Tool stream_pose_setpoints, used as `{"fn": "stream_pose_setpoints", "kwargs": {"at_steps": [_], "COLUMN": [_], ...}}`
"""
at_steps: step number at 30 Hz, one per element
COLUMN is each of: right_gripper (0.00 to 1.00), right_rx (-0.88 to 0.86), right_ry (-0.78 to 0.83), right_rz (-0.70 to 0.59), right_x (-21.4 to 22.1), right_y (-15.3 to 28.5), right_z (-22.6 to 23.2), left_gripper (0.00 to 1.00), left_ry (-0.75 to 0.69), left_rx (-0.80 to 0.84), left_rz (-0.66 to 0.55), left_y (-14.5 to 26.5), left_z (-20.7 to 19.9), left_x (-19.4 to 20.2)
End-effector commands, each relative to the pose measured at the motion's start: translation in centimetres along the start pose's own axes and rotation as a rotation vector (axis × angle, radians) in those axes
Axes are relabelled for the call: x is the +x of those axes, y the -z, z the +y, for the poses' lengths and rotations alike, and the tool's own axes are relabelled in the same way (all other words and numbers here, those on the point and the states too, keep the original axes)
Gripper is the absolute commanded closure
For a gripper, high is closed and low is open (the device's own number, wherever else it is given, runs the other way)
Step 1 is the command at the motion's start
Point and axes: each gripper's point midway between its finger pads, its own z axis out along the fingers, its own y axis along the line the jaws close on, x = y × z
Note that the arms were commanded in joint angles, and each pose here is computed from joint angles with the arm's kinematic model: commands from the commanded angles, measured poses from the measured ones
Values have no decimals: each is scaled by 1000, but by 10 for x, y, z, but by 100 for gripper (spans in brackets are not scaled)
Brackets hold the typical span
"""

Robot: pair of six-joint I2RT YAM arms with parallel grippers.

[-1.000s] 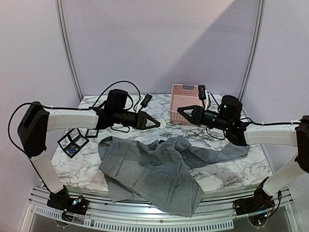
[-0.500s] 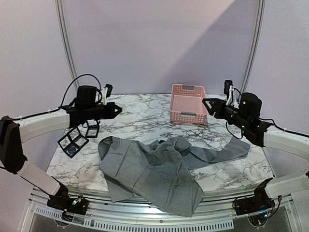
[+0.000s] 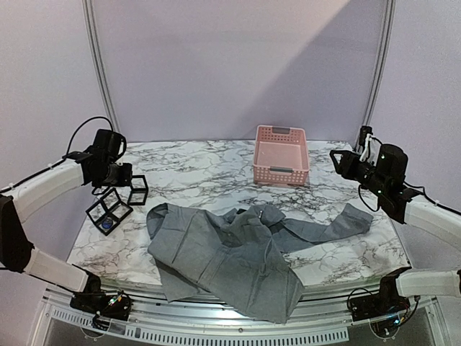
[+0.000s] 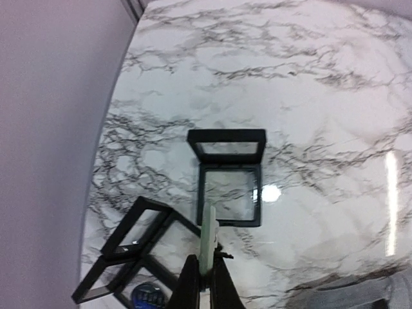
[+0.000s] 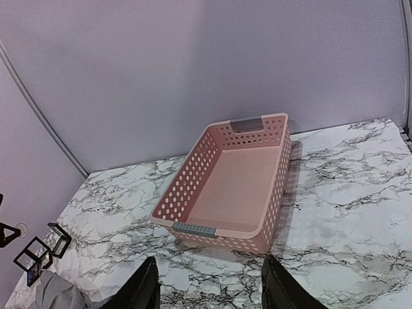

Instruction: Remove the brooch from the garment

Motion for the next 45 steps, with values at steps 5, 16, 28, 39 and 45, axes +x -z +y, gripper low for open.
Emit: {"fn": "stream_pose_setpoints", "kwargs": {"at_steps": [5,16,28,39,45], "right_gripper": [48,48,48,48,48], "right_rx": [3,6,26,31,34], "right_ry": [25,2,-3,-8,-13], "right_rz": [-15,-3,-8,-7,-6], "right_x": [-3,2,3,4,4], "right_y": [5,2,6,8,10], "right_z": [-4,-6,-10,-11,-11], "left_gripper": [100,100,100,100,100], "left_ry": [-276,-341,-369,-378,-393], "left_rx": [-291,-315,-376,-371,-380], "left_rz": [207,330,402,434,458], "left_y": [-15,-46,-58,-61,-65], "left_z": [47,44,52,51,51], "left_x": [37,66,91,100,104]}}
